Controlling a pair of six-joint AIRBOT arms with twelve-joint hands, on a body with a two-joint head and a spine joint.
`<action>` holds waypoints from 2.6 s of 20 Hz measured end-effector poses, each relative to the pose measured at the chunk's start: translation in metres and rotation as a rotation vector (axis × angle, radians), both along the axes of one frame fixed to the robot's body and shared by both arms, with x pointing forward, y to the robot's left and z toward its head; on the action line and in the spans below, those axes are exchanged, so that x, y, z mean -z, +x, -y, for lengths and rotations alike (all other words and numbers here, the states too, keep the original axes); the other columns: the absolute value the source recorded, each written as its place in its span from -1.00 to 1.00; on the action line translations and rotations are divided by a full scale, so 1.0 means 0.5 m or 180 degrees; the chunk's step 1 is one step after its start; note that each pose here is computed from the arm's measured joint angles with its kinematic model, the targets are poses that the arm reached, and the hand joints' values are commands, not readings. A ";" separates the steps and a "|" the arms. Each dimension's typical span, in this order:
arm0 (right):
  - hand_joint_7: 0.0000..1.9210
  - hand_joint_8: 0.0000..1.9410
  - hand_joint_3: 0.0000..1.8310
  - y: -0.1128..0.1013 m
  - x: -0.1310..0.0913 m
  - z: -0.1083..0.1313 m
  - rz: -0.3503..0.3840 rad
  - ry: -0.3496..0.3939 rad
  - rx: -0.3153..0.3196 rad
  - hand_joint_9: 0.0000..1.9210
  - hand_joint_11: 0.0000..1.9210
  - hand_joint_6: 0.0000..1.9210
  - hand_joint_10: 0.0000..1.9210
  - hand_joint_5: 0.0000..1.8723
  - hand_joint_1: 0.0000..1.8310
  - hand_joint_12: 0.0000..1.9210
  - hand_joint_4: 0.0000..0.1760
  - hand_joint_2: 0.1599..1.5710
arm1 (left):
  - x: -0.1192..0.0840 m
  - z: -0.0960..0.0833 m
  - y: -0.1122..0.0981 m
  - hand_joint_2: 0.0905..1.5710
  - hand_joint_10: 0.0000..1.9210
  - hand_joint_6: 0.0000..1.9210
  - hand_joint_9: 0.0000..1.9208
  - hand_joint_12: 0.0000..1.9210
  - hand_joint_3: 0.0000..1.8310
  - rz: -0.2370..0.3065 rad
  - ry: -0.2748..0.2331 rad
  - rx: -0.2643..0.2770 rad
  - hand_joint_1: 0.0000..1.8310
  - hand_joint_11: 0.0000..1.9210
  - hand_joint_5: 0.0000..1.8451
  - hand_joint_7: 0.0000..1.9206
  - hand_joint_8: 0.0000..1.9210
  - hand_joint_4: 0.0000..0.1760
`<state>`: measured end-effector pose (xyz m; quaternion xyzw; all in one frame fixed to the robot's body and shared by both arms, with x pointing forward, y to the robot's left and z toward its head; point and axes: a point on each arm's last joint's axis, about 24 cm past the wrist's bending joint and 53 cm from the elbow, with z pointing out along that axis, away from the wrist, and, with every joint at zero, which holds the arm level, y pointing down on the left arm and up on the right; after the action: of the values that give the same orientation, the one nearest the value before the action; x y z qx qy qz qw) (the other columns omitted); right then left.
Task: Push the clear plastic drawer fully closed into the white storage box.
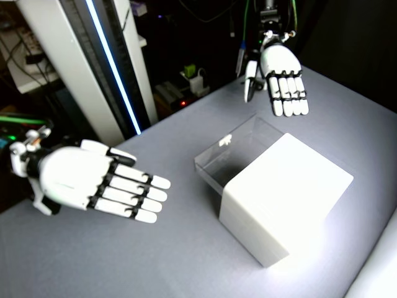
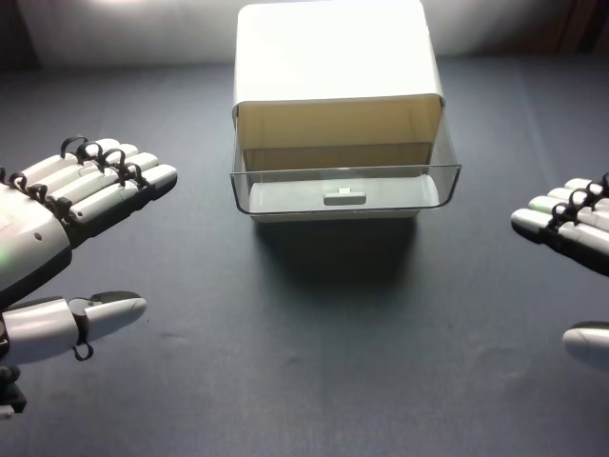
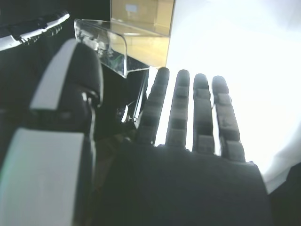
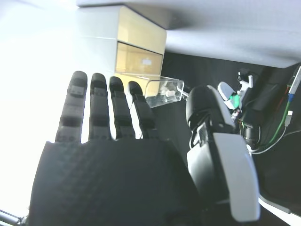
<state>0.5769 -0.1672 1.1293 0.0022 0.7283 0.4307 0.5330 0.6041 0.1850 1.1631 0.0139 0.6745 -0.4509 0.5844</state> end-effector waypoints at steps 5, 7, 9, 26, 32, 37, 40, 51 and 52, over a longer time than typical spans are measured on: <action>-1.00 -1.00 -1.00 -0.016 0.018 -0.030 -0.0163 0.0150 -0.0191 -0.94 -0.99 -0.98 -0.98 -0.99 -0.78 -0.68 -1.00 0.79 | -0.001 -0.010 0.001 0.68 -1.00 -1.00 -1.00 -1.00 -0.99 0.0003 -0.0009 -0.0041 -0.60 -1.00 -1.00 -1.00 -1.00 -1.00; -0.96 -1.00 -1.00 -0.024 0.027 -0.046 -0.0233 0.0223 -0.0278 -0.87 -1.00 -0.99 -0.96 -0.97 -0.84 -0.49 -1.00 0.80 | -0.004 -0.012 0.002 0.69 -1.00 -1.00 -1.00 -1.00 -0.99 0.0012 -0.0018 -0.0053 -0.62 -1.00 -1.00 -1.00 -1.00 -1.00; -0.90 -0.99 -1.00 -0.027 0.032 -0.075 -0.0295 0.0311 -0.0412 -0.83 -1.00 -0.99 -0.96 -0.94 -0.80 -0.28 -1.00 0.82 | -0.004 -0.013 0.004 0.70 -1.00 -1.00 -1.00 -1.00 -0.99 0.0009 -0.0025 -0.0068 -0.64 -1.00 -1.00 -1.00 -1.00 -1.00; -0.87 -1.00 -1.00 -0.018 -0.021 -0.307 -0.0165 0.0793 -0.1289 -0.75 -1.00 -1.00 -0.99 -0.88 -0.65 0.02 -1.00 0.78 | 0.003 -0.044 0.012 0.61 -1.00 -1.00 -1.00 -1.00 -1.00 -0.0037 0.0006 -0.0229 -0.77 -1.00 -0.98 -1.00 -1.00 -1.00; -1.00 -1.00 -1.00 -0.013 -0.034 -0.315 -0.0113 0.0815 -0.1302 -1.00 -1.00 -1.00 -1.00 -1.00 -0.69 -0.86 -1.00 0.80 | 0.004 -0.044 0.012 0.86 -1.00 -1.00 -1.00 -1.00 -0.97 -0.0038 0.0014 -0.0230 -0.79 -1.00 -1.00 -1.00 -1.00 -0.98; -1.00 -1.00 -1.00 0.001 -0.039 -0.308 -0.0041 0.0799 -0.1211 -1.00 -1.00 -1.00 -1.00 -1.00 -0.63 -1.00 -1.00 0.77 | 0.004 -0.044 0.012 0.79 -1.00 -1.00 -1.00 -1.00 -1.00 -0.0034 0.0019 -0.0231 -0.28 -1.00 -1.00 -1.00 -1.00 -1.00; -1.00 -1.00 -1.00 0.010 -0.048 -0.306 0.0023 0.0787 -0.1183 -1.00 -1.00 -0.99 -1.00 -0.96 -0.59 -1.00 -1.00 0.77 | 0.005 -0.044 0.013 0.83 -1.00 -1.00 -1.00 -1.00 -1.00 -0.0041 0.0011 -0.0235 -0.38 -1.00 -1.00 -1.00 -1.00 -1.00; -1.00 -1.00 -1.00 0.072 -0.058 -0.298 0.0188 0.0640 -0.0900 -1.00 -1.00 -1.00 -1.00 -1.00 -0.65 -1.00 -1.00 0.80 | 0.004 -0.044 0.013 0.87 -1.00 -1.00 -1.00 -1.00 -0.99 -0.0040 0.0009 -0.0234 -0.70 -1.00 -1.00 -1.00 -1.00 -0.91; -1.00 -1.00 -1.00 0.079 -0.057 -0.295 0.0191 0.0641 -0.0868 -1.00 -1.00 -1.00 -1.00 -1.00 -0.64 -1.00 -1.00 0.81 | 0.004 -0.043 0.012 0.89 -1.00 -1.00 -1.00 -1.00 -1.00 -0.0037 0.0008 -0.0227 -0.47 -1.00 -1.00 -1.00 -1.00 -0.92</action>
<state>0.6162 -0.0195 1.1578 -0.0561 0.6588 0.5697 0.4882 0.6101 0.2065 1.1611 -0.0120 0.6785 -0.4290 0.5962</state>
